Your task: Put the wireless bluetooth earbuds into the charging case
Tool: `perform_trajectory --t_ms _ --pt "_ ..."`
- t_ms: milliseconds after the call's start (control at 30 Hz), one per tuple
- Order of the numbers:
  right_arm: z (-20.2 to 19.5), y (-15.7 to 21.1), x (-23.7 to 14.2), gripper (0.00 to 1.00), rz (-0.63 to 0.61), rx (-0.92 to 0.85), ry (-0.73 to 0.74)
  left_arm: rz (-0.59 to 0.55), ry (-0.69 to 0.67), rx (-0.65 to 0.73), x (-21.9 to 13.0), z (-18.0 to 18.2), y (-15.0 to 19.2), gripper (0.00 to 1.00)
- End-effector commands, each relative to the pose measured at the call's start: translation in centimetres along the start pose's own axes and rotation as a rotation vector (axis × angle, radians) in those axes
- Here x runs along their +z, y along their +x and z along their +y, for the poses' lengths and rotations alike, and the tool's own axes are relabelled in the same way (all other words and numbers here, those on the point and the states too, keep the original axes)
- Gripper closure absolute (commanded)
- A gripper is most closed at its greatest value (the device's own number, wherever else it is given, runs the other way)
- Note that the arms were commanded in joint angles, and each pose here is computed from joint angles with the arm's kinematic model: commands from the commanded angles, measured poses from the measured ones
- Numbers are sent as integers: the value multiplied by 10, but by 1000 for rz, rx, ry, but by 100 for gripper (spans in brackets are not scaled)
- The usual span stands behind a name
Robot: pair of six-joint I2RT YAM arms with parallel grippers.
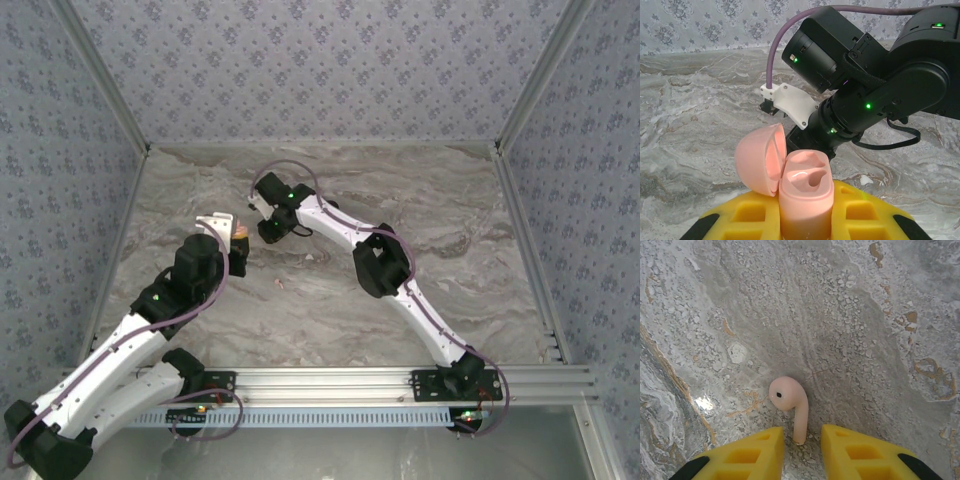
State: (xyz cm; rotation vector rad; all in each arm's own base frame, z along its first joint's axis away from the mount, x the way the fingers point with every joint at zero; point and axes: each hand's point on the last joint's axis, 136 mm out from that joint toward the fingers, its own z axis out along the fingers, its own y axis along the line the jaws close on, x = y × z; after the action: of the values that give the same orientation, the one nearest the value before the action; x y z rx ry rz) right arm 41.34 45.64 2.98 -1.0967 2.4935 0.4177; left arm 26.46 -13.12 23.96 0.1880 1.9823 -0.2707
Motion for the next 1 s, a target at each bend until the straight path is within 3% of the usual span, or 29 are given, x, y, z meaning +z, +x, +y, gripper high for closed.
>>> perform_trajectory --t_ms 0,100,400,667,967 --pt "5 27 27 71 89 -36 -2 -38 5 -4 -6 -1 -17 82" --pt "9 28 31 73 89 -40 -16 -44 2 -4 -8 0 -18 82" --pt "-3 26 21 90 87 -4 13 -45 -3 -6 -10 2 -17 82" --pt "-18 27 -15 90 43 26 41 -42 1 -5 -9 1 -16 82" --pt "-42 69 -52 90 64 76 145 -41 15 -13 -7 -2 -17 82"
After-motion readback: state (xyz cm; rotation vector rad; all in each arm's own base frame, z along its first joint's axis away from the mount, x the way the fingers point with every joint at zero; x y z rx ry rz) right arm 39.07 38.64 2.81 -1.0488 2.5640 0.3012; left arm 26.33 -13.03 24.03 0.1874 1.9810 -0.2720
